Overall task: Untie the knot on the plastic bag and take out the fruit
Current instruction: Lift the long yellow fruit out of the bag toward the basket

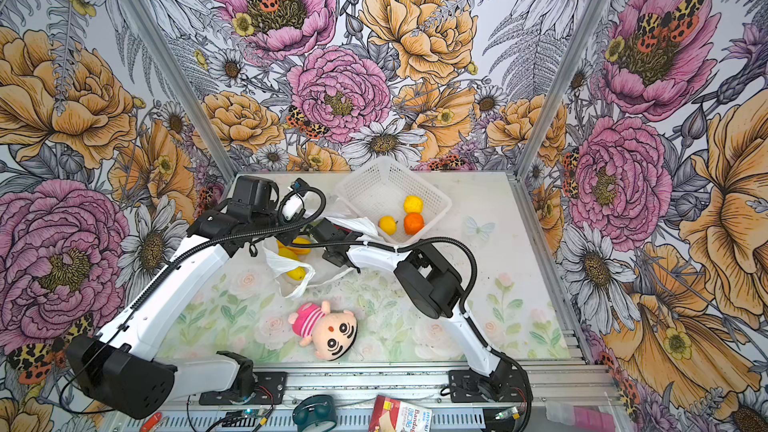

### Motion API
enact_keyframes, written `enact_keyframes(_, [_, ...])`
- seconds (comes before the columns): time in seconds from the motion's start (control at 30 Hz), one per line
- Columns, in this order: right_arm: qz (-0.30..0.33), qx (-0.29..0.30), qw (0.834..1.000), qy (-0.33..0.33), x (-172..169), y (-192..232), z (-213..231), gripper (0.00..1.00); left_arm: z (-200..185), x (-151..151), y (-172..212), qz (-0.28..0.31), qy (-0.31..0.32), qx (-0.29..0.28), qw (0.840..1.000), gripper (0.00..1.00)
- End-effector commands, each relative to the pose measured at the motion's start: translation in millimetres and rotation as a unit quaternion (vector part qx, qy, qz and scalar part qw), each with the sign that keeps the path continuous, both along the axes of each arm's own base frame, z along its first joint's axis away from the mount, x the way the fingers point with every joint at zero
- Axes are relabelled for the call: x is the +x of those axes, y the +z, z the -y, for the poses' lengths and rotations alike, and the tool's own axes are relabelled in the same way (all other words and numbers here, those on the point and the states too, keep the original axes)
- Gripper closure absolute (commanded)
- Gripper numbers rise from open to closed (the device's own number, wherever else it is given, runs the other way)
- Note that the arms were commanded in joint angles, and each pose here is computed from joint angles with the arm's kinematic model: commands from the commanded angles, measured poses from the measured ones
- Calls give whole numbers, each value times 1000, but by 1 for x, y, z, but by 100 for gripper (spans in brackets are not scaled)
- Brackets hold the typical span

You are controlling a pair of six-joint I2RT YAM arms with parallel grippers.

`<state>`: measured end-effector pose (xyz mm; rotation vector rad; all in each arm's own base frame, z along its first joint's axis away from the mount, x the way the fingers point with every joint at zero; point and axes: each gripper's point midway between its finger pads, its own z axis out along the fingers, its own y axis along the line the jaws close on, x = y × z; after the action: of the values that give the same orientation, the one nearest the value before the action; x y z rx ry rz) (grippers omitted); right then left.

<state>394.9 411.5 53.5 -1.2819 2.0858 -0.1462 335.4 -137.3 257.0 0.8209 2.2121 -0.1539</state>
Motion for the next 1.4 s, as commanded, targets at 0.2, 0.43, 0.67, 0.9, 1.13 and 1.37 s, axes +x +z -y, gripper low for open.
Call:
enact_keyframes(0.2, [-14,82,996,32,-28,56,-13,94,1,2,12,12,4,-23,1000,100])
enact_keyframes(0.43, [-6,157,982,107,-76,111,-11,100,1,2,12,12,3,-24,1000,100])
enact_keyframes(0.67, [17,245,955,166,-125,175,9,100,1,2,11,11,5,-23,1000,100])
enact_keyframes(0.9, [148,399,897,119,-142,264,76,100,1,2,12,12,4,-25,1000,100])
enact_keyframes(1.13, [213,535,817,-10,-119,303,184,100,1,2,11,9,5,-25,1000,100])
enact_keyframes(1.37, [199,575,768,-198,-54,280,261,97,1,2,12,12,5,-24,1000,100])
